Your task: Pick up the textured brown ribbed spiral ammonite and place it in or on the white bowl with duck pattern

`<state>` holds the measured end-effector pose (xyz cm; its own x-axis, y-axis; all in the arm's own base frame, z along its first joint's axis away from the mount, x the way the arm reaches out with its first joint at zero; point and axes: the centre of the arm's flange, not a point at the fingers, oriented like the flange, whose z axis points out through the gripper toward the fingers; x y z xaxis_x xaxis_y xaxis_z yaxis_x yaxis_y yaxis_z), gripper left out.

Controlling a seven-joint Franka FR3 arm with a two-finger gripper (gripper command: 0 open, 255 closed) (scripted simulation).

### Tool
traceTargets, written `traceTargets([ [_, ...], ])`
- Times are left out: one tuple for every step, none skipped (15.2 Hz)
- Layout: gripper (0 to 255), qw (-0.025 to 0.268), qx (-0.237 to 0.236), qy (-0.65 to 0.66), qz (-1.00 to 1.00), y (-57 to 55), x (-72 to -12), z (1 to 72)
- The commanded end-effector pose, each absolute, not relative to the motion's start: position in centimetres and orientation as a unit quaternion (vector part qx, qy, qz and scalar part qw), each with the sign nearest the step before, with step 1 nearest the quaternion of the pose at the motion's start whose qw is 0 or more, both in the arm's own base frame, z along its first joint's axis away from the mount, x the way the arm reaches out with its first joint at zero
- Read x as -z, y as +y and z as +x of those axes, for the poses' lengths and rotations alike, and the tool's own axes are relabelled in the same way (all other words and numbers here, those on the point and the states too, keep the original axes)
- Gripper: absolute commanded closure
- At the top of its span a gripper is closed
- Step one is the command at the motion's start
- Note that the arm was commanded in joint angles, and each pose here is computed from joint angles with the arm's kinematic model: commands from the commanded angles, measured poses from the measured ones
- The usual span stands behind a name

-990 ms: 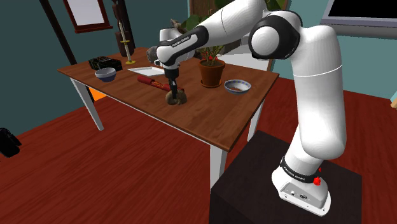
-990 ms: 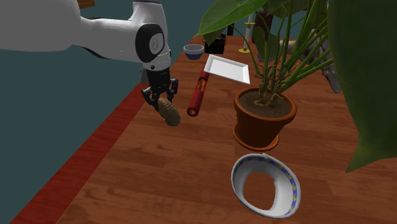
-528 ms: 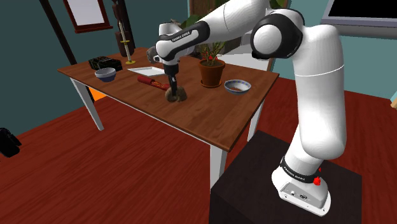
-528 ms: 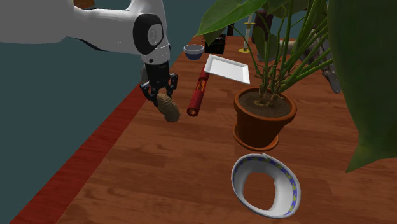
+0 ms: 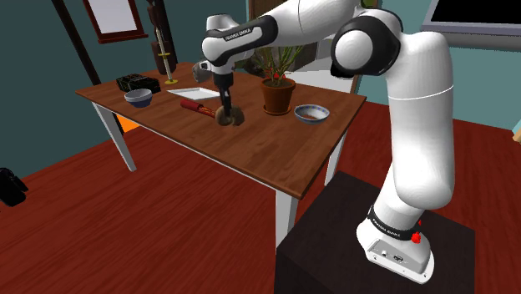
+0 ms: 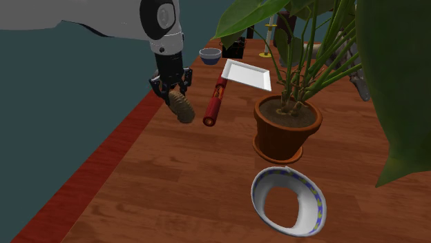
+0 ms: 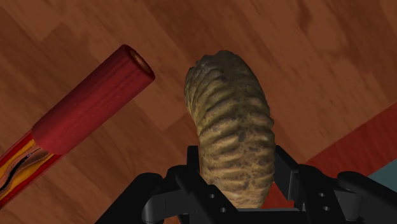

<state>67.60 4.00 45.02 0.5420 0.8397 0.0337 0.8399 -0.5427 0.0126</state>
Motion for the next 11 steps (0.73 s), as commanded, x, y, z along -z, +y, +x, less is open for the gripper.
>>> traceTargets([
  [255,0.003,0.018,-0.478,-0.878,4.0,-46.1,67.5],
  [255,0.003,0.018,-0.478,-0.878,4.0,-46.6,67.5],
  [255,0.003,0.018,-0.478,-0.878,4.0,-47.1,67.5],
  [255,0.003,0.018,-0.478,-0.878,4.0,-47.7,67.5],
  [255,0.003,0.018,-0.478,-0.878,4.0,-48.2,67.5],
  [255,0.003,0.018,-0.478,-0.878,4.0,-48.7,67.5],
  [255,0.003,0.018,-0.478,-0.878,4.0,-49.3,67.5],
  [255,0.003,0.018,-0.478,-0.878,4.0,-49.8,67.5],
  [255,0.003,0.018,-0.478,-0.878,4.0,-50.3,67.5],
  [255,0.003,0.018,-0.478,-0.878,4.0,-50.7,67.5],
  [255,0.003,0.018,-0.478,-0.878,2.9,-50.8,66.9],
])
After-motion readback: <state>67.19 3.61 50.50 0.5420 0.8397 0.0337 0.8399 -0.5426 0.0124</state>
